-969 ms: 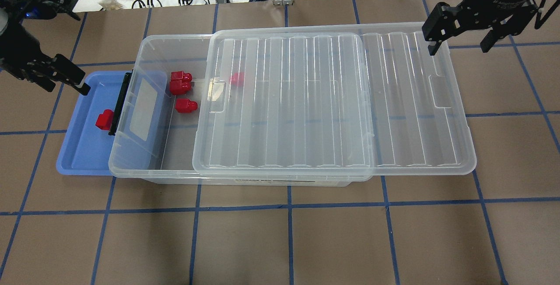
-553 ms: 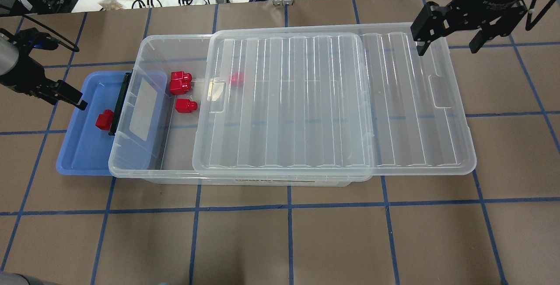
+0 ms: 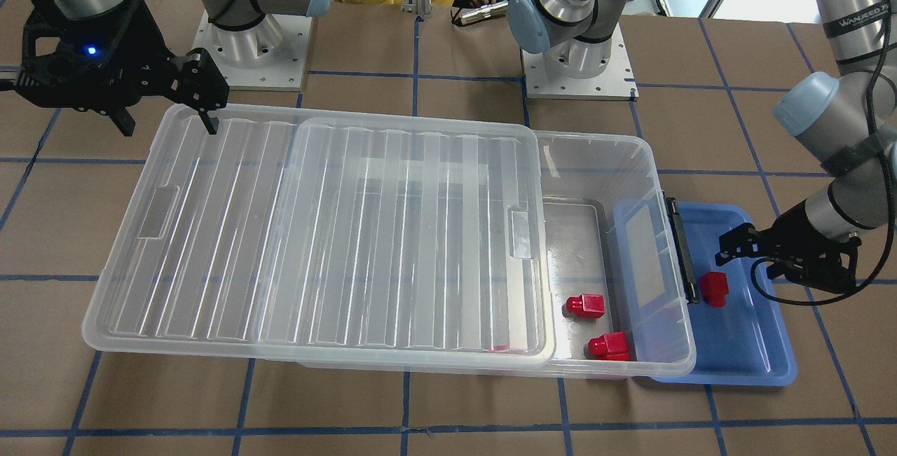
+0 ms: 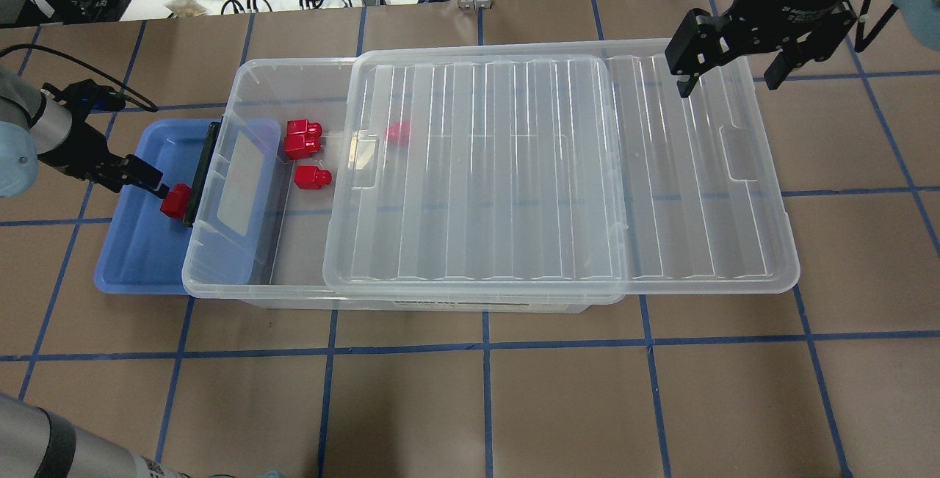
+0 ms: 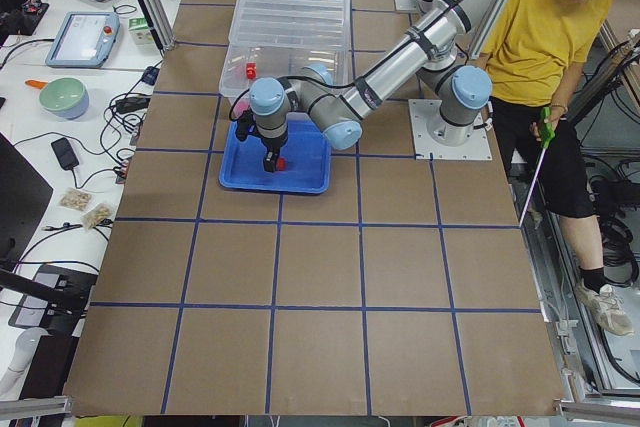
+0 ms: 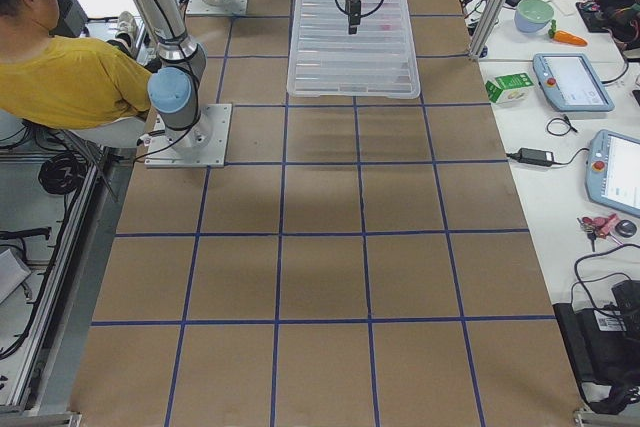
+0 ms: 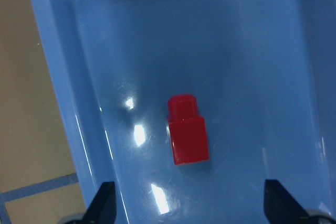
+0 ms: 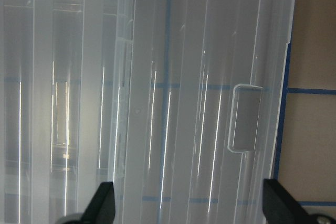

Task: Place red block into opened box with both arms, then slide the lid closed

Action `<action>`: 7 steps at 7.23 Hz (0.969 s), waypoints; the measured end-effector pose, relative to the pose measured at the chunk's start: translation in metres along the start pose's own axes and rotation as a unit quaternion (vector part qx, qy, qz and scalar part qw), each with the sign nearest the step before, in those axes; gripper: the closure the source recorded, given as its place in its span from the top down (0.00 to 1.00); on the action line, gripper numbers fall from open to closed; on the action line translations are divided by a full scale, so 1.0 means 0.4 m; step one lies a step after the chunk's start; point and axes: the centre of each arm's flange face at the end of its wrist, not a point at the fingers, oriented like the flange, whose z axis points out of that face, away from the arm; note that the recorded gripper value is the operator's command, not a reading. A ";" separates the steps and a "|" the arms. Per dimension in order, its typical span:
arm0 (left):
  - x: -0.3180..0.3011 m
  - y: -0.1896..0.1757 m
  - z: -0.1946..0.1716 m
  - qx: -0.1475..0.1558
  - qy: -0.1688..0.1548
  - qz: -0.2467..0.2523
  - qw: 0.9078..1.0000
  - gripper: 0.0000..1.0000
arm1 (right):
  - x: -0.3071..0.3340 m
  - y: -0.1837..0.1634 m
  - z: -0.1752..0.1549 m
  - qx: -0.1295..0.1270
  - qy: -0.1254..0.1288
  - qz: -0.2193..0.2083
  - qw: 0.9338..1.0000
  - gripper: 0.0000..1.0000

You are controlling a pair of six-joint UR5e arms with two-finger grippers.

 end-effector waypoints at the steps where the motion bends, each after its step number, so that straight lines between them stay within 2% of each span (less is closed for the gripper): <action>1: -0.008 -0.010 0.032 0.006 0.006 -0.019 1.000 1.00 | 0.000 0.001 0.001 -0.002 0.002 0.000 1.000 1.00; 2: -0.015 -0.018 0.065 0.008 0.012 -0.029 0.999 1.00 | 0.000 0.002 0.001 -0.003 0.003 0.000 1.000 1.00; 3: -0.021 -0.021 0.095 0.006 0.018 -0.035 0.999 0.86 | 0.001 0.003 0.000 -0.003 0.003 0.000 1.000 1.00; 4: -0.025 -0.022 0.119 0.001 0.023 -0.037 0.999 0.40 | 0.001 0.003 0.001 -0.003 0.004 0.000 1.000 1.00; 5: -0.028 -0.023 0.135 -0.002 0.026 -0.039 0.999 0.15 | 0.001 0.003 0.002 -0.004 0.005 0.000 1.000 1.00; 6: -0.027 -0.026 0.140 -0.003 0.026 -0.038 0.999 0.07 | 0.001 0.003 0.002 -0.005 0.005 0.000 1.000 1.00; 7: -0.025 -0.028 0.138 -0.003 0.025 -0.038 0.999 0.05 | 0.002 0.003 0.003 -0.005 0.005 0.000 1.000 1.00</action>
